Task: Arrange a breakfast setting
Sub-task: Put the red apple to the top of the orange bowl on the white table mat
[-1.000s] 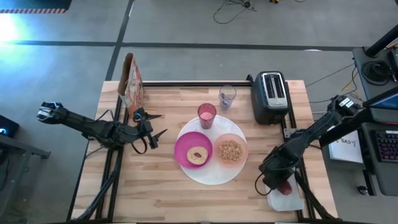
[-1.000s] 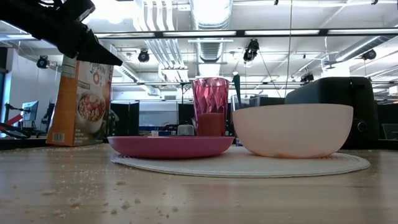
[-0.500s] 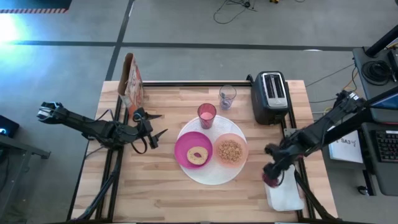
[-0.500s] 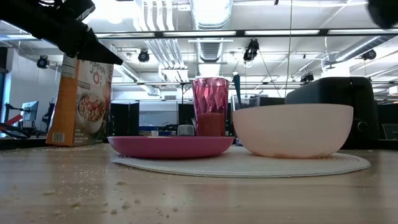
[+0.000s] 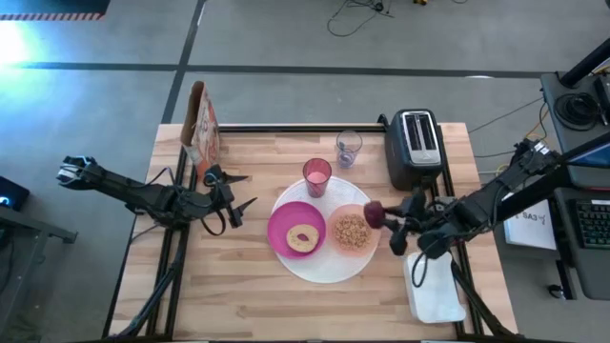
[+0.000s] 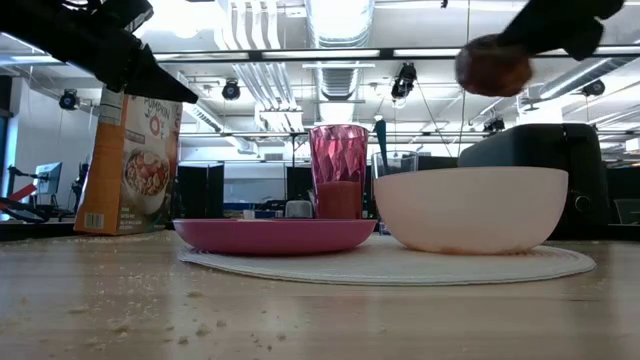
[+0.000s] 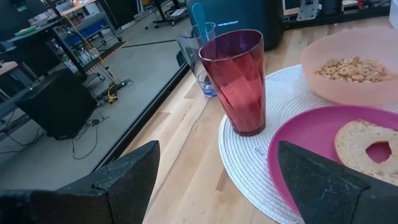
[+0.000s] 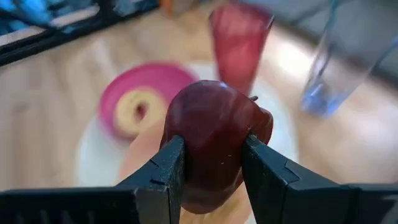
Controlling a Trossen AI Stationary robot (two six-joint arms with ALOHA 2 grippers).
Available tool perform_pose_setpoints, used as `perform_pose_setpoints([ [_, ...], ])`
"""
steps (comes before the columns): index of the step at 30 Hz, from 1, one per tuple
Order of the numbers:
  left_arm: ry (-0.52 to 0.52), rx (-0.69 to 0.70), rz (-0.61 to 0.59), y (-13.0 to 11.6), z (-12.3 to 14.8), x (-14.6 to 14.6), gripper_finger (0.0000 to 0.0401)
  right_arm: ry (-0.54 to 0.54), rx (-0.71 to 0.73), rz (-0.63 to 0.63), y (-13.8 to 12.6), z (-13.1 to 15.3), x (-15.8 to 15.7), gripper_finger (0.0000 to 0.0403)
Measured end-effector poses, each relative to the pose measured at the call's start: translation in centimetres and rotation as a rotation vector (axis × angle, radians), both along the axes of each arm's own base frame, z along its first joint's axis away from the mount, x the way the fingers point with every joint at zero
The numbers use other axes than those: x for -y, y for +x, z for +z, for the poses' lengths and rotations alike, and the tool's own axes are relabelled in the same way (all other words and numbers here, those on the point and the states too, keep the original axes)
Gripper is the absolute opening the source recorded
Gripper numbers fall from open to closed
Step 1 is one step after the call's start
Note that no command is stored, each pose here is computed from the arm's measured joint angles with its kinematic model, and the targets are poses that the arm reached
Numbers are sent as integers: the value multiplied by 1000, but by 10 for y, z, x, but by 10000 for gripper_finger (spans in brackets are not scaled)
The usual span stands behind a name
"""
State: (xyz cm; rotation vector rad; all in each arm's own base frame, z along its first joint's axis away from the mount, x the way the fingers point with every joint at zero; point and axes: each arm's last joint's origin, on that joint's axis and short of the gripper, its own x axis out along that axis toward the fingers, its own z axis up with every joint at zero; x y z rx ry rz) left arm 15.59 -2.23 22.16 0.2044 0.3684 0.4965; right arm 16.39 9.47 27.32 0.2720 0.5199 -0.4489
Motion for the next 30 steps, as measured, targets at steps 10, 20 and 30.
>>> perform_pose_setpoints([
  [10,-4,39,-4,2,4,0,306,-451,94,-325,37,-31,-4,120],
  [20,1,45,-6,2,5,1,306,-506,18,-492,77,-76,13,120],
  [30,-8,40,-36,2,5,1,306,-368,-184,-464,99,-70,44,121],
])
